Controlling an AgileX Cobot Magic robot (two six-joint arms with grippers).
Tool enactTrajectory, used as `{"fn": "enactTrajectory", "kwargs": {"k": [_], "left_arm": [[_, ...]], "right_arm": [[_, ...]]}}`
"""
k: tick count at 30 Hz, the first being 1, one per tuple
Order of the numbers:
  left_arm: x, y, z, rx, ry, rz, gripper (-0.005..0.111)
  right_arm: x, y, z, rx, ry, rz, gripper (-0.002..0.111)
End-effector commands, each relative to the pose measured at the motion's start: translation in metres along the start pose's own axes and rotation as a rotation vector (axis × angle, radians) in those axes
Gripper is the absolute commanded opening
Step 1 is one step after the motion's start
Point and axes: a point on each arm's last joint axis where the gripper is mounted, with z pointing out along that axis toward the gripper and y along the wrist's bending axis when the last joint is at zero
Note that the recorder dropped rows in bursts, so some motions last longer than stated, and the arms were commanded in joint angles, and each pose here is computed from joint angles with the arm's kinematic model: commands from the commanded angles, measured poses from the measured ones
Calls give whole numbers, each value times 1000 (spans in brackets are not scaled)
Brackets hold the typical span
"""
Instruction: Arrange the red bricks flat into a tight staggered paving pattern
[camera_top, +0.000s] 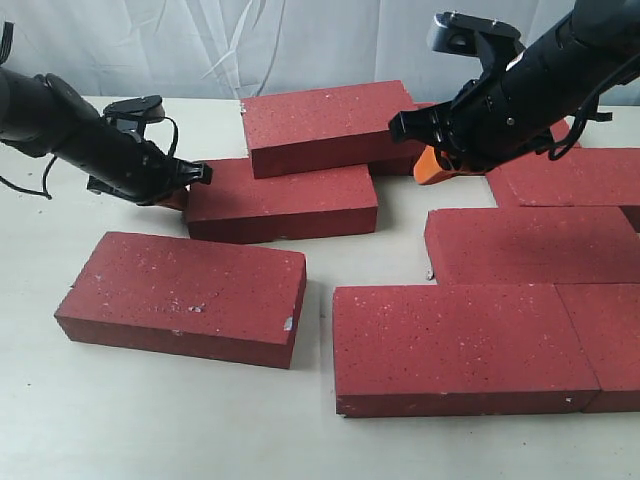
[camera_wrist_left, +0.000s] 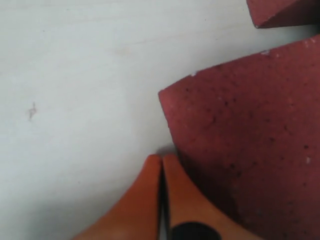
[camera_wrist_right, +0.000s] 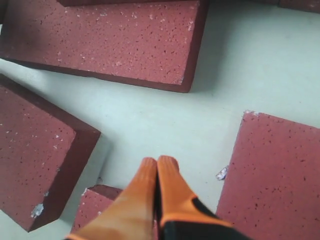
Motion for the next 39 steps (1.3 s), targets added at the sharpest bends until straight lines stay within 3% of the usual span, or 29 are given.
{"fn": "enactTrajectory", "kwargs": {"k": [1, 8, 23, 39], "left_arm": [[-7, 9, -17, -12, -26, -38, 0], [-12, 5, -35, 4, -29, -43, 0], [-10, -24, -26, 20, -44, -24, 0], [1, -35, 3, 63, -10, -32, 0]], "right_arm": [[-3, 0, -4, 1, -19, -1, -1], [-3, 0, -4, 0, -21, 0, -1], [-3, 1, -4, -4, -20, 4, -1], [-3, 1, -4, -5, -20, 5, -1]]}}
